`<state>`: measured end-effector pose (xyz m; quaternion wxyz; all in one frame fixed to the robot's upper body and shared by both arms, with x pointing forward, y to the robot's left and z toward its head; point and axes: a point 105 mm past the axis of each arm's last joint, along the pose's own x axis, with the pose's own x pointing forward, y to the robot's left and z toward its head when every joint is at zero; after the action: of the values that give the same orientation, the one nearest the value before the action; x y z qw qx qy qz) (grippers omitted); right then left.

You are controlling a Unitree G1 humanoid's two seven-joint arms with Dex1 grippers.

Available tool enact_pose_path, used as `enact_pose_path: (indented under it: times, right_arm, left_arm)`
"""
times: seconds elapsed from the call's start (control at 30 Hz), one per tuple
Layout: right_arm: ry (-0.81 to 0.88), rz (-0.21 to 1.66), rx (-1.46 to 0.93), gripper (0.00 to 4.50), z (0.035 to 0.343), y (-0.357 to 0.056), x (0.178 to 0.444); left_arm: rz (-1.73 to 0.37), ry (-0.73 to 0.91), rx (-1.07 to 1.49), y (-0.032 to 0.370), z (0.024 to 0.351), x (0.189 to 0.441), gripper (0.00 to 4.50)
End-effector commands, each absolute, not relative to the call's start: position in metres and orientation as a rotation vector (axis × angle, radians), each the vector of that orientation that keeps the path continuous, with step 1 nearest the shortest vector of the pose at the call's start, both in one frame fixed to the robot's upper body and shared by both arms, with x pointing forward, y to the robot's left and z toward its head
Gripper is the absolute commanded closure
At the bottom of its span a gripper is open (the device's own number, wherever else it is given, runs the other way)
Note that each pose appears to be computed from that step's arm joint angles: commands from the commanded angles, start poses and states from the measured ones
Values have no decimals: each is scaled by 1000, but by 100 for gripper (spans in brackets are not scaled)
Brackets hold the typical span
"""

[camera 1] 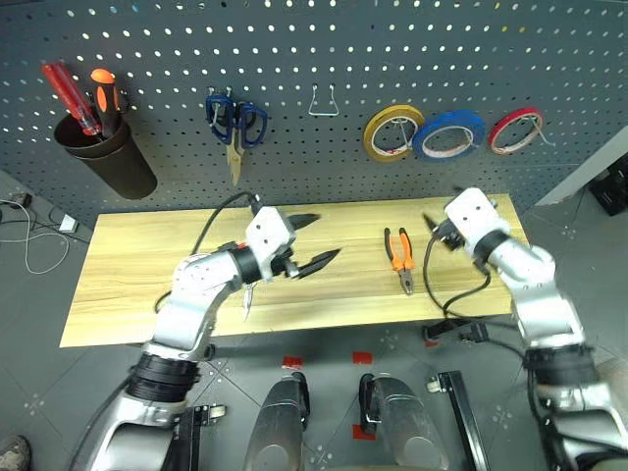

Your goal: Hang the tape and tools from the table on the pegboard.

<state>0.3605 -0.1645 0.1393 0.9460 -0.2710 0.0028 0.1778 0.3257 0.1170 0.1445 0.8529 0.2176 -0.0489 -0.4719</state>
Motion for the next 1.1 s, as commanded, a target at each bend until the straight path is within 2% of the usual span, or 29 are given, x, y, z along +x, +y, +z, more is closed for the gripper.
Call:
enact_pose_path:
  times: [0.03,0.17,0.23,0.3,0.57,0.9,1.0,1.1]
  right_arm:
    - [119,316,-360,4,131,-155,348]
    - [309,189,-167,4,107,-148,354]
    - [442,121,-105,4,90,-147,362]
    - [503,105,-52,4,82,-144,369]
    - [573,107,-66,4,71,-139,402]
    - [671,168,-116,4,51,-128,420]
    - [670,182,-144,63,53,-128,422]
    - [661,200,-150,156,56,-126,422]
  left_arm:
    - [-1036,-45,579,138,129,317,81]
    - [-1080,72,679,164,106,307,81]
    - [-1087,114,710,174,100,304,81]
    - [-1089,127,722,179,98,302,81]
    - [-1110,115,712,171,103,298,81]
    - [-1117,99,706,165,104,302,81]
    - [-1119,90,693,163,104,303,81]
    - [-1127,93,666,162,104,302,81]
